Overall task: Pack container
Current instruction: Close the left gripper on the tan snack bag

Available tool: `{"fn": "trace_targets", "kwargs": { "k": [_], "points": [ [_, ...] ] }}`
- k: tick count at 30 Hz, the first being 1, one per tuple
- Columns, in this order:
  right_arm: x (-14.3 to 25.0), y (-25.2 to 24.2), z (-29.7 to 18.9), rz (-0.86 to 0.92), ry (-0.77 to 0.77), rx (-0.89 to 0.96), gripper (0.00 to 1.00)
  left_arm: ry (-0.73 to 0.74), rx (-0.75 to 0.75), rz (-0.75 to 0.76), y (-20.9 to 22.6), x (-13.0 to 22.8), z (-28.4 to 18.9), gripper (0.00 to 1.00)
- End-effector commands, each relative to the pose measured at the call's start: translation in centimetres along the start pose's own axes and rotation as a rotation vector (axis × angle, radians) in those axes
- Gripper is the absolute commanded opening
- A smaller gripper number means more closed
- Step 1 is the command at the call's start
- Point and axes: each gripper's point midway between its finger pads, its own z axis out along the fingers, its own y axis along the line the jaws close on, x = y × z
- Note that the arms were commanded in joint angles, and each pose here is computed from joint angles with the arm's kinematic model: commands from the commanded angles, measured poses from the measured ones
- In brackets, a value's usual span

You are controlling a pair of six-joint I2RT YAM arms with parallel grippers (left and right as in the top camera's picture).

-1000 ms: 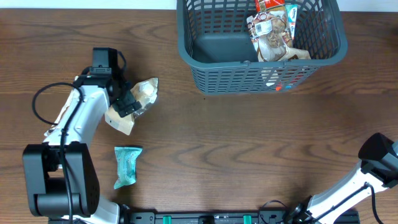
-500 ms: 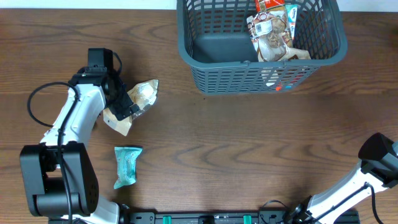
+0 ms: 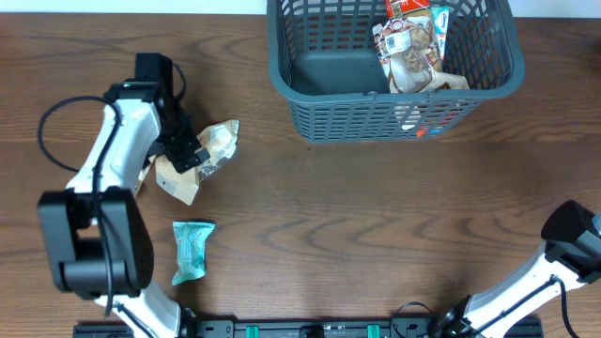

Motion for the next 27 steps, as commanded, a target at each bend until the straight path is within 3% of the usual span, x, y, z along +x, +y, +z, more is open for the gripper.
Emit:
{"fn": "trace_targets", "kwargs": {
  "k": [1, 27],
  "points": [
    [-0.2, 0.2, -0.9, 0.007, -0.019, -0.009, 0.99, -0.009, -0.016, -0.050, 0.1, 0.5, 0.6, 0.99],
    [-0.2, 0.2, -0.9, 0.007, -0.020, -0.009, 0.99, -0.113, -0.129, -0.060, 1.7, -1.4, 4.7, 0.99]
  ]
}}
